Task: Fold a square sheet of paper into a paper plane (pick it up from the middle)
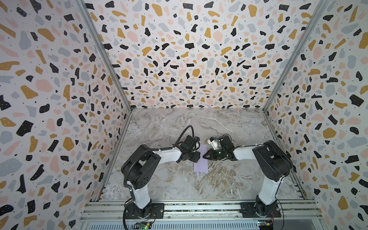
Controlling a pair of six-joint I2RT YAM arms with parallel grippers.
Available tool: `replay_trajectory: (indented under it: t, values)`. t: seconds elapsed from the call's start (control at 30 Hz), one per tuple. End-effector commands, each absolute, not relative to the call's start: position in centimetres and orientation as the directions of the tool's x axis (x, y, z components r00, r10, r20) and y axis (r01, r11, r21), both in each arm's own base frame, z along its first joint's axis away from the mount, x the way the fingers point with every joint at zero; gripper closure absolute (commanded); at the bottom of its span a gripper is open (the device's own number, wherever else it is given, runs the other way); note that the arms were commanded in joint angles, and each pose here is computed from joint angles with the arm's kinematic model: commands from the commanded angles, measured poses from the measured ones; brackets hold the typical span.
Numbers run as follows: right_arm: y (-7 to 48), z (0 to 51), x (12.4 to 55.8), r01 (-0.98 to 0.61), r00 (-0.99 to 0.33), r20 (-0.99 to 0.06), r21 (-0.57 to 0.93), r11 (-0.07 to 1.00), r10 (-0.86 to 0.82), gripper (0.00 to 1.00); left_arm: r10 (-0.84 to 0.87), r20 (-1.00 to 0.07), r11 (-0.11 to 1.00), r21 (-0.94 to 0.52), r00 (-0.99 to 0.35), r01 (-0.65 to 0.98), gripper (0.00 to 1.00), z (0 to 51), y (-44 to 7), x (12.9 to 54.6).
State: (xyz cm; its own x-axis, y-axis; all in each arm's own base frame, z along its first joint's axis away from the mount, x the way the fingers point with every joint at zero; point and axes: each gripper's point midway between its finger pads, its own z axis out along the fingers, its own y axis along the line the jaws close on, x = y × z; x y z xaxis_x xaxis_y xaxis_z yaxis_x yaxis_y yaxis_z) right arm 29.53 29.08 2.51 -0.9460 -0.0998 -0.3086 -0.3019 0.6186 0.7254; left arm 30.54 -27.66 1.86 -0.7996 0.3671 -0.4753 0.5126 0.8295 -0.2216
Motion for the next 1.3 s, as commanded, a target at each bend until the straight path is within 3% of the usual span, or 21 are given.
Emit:
replay_trajectory:
  t: [0.0,0.23,0.4,0.5,0.63,0.87,0.93,1.27]
  values:
    - [27.2,-0.8,28.2,-0.226,-0.971,-0.212,0.656,0.720,-0.112,0.84,0.389,-0.178,0.896,-0.156,-0.904,0.416,0.42,-3.3,-22.6,25.2]
    - [26.7,-1.7,28.0,-0.215,-0.974,-0.192,0.631,0.745,-0.119,0.85,0.267,-0.399,0.907,-0.205,-0.877,0.369,0.36,4.8,-24.8,29.3]
    - [26.5,-1.9,28.1,-0.214,-0.975,-0.187,0.623,0.753,-0.122,0.86,0.166,-0.479,0.847,-0.379,-0.862,0.373,0.48,8.0,-27.6,29.7]
    - [26.5,-2.1,28.1,-0.210,-0.976,-0.181,0.617,0.758,-0.123,0.86,0.135,-0.477,0.775,-0.495,-0.869,0.392,0.58,8.7,-29.6,29.2]
    - [26.4,-2.2,28.1,-0.208,-0.976,-0.177,0.610,0.764,-0.124,0.87,0.144,-0.448,0.738,-0.545,-0.882,0.397,0.77,8.0,-30.9,29.0]
    - [25.9,-2.8,28.0,-0.197,-0.979,-0.161,0.585,0.786,-0.126,0.87,0.201,-0.373,0.820,-0.442,-0.906,0.364,0.96,3.7,-29.5,29.4]
    - [25.7,-3.2,27.8,-0.193,-0.980,-0.146,0.571,0.798,-0.132,0.88,0.206,-0.358,0.859,-0.380,-0.911,0.344,1.00,2.6,-28.3,29.6]
    - [24.4,-4.5,27.5,-0.171,-0.985,-0.116,0.509,0.844,-0.129,0.89,0.207,-0.293,0.937,-0.215,-0.934,0.275,1.00,-0.2,-24.1,28.3]
